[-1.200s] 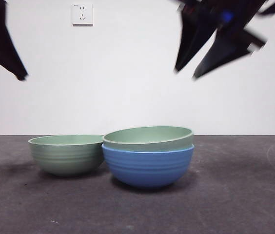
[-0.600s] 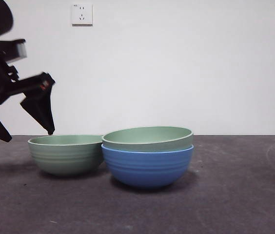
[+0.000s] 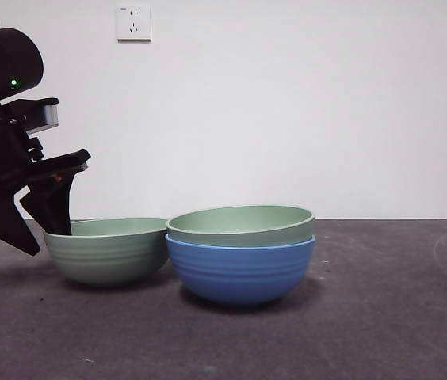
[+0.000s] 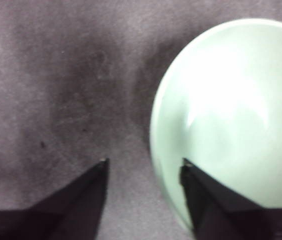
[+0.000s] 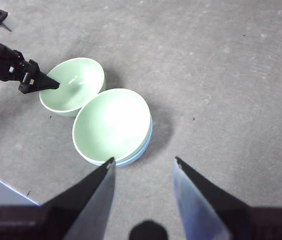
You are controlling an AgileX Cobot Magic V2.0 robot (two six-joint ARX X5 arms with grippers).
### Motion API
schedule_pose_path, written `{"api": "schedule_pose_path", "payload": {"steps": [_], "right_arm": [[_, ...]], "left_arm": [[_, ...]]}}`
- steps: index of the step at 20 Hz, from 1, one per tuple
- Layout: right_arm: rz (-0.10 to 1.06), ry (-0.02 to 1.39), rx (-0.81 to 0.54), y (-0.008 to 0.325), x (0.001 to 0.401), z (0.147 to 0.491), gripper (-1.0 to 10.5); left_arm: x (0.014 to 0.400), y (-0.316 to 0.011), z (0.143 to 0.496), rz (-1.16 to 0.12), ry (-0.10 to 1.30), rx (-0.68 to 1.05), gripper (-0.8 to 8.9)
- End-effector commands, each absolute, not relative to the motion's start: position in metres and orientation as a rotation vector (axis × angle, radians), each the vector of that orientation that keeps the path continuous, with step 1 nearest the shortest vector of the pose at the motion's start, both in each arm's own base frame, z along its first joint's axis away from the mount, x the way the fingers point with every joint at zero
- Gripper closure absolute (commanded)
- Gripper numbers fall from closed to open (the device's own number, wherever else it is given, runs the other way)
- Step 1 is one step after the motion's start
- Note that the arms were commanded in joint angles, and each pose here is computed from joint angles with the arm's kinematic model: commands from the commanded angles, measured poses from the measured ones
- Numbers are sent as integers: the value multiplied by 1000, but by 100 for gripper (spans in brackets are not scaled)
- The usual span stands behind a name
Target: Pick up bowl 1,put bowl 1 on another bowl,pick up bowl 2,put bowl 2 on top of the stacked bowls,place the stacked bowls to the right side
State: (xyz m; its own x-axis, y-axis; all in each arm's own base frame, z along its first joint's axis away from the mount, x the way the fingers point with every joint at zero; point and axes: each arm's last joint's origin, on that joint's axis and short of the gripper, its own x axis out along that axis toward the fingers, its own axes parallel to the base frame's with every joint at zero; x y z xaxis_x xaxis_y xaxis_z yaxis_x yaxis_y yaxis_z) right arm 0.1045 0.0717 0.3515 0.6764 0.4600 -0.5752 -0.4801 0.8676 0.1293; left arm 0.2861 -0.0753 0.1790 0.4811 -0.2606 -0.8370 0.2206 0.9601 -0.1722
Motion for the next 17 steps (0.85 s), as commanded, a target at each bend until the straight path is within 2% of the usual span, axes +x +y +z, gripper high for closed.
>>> {"api": "schedule_pose_path", "payload": {"steps": [1, 3, 4, 5, 11, 17], "right_arm": [[524, 635, -26, 72, 105, 351, 756], [524, 636, -27, 72, 105, 351, 756], [524, 636, -27, 72, 105, 351, 756], [524, 636, -27, 72, 105, 351, 756], [524, 637, -27, 72, 105, 351, 756], [520, 636, -29, 72, 105, 351, 757]], "left_arm": [[286, -76, 178, -293, 1028, -45, 718], [287, -77, 180, -294, 1021, -46, 735], [289, -77, 183, -294, 1018, -46, 804], [291, -78, 187, -294, 1012, -47, 821], [302, -84, 233, -317, 989, -40, 822], [291, -121, 288, -479, 924, -8, 822]]}}
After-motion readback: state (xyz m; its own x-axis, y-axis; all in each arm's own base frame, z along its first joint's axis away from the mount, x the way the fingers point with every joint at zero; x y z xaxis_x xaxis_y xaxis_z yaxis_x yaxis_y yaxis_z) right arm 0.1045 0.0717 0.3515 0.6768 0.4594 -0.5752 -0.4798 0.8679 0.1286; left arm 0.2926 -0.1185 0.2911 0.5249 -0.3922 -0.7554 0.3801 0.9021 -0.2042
